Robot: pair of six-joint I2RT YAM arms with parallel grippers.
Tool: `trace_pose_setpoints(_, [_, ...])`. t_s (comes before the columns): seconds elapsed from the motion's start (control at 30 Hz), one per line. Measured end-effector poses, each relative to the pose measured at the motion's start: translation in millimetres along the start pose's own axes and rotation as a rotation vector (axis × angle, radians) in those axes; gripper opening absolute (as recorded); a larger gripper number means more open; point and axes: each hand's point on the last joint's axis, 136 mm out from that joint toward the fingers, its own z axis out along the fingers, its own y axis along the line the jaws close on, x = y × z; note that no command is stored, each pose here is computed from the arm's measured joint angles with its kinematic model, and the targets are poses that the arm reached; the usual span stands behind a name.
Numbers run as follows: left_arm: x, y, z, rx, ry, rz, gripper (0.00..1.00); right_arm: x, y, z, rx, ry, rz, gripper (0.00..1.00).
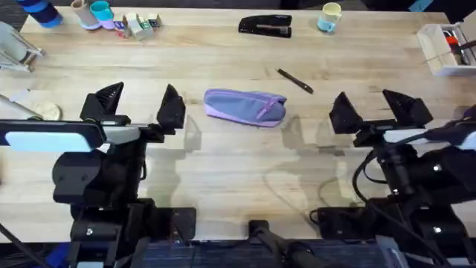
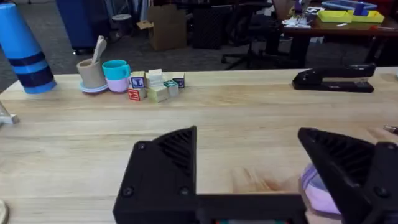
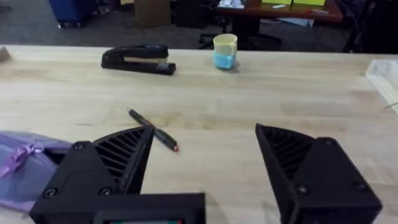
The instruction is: Unzip the bag, pick up the pens from the table one at a time and place them inside, then zip the bag closed.
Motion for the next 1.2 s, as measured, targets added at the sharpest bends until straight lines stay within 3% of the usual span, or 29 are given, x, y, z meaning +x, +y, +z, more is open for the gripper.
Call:
trace_pose_setpoints(0.17, [-2.1, -2.7, -1.4, 0.016, 0.011, 0.003, 0.993, -5.8, 1.4, -0.8, -0.008, -0.014, 0.0, 0.996])
trace_pose_setpoints(0.2, [-17.5, -3.2, -5.7, 0.018, 0.005, 0.016, 0.994, -10.5, 2.4, -4.1, -0.014, 0.017, 0.001, 0.996])
trace_pose_setpoints(0.4, [-65.2, -3.4, -15.3, 0.019, 0.027, 0.027, 0.993, -64.2, 3.7, -17.7, -0.019, 0.057, 0.002, 0.995])
trace_pose_setpoints(0.57, [-95.6, -4.7, -9.7, 0.03, 0.114, 0.055, 0.993, -107.3, 4.5, -15.6, -0.024, 0.094, 0.004, 0.995])
trace_pose_setpoints(0.73, [-121.6, -11.9, 7.5, 0.083, 0.239, 0.097, 0.993, -133.1, 8.2, 1.3, -0.049, 0.165, 0.008, 0.996])
trace_pose_setpoints(0.93, [-129.2, -21.3, 40.7, 0.152, 0.378, 0.099, 0.993, -138.2, 15.5, 30.4, -0.095, 0.28, 0.021, 0.996])
trace_pose_setpoints(1.2, [-100.3, -36.1, 65.3, 0.264, 0.511, 0.125, 0.993, -124.1, 23.7, 46.2, -0.145, 0.354, 0.035, 0.996])
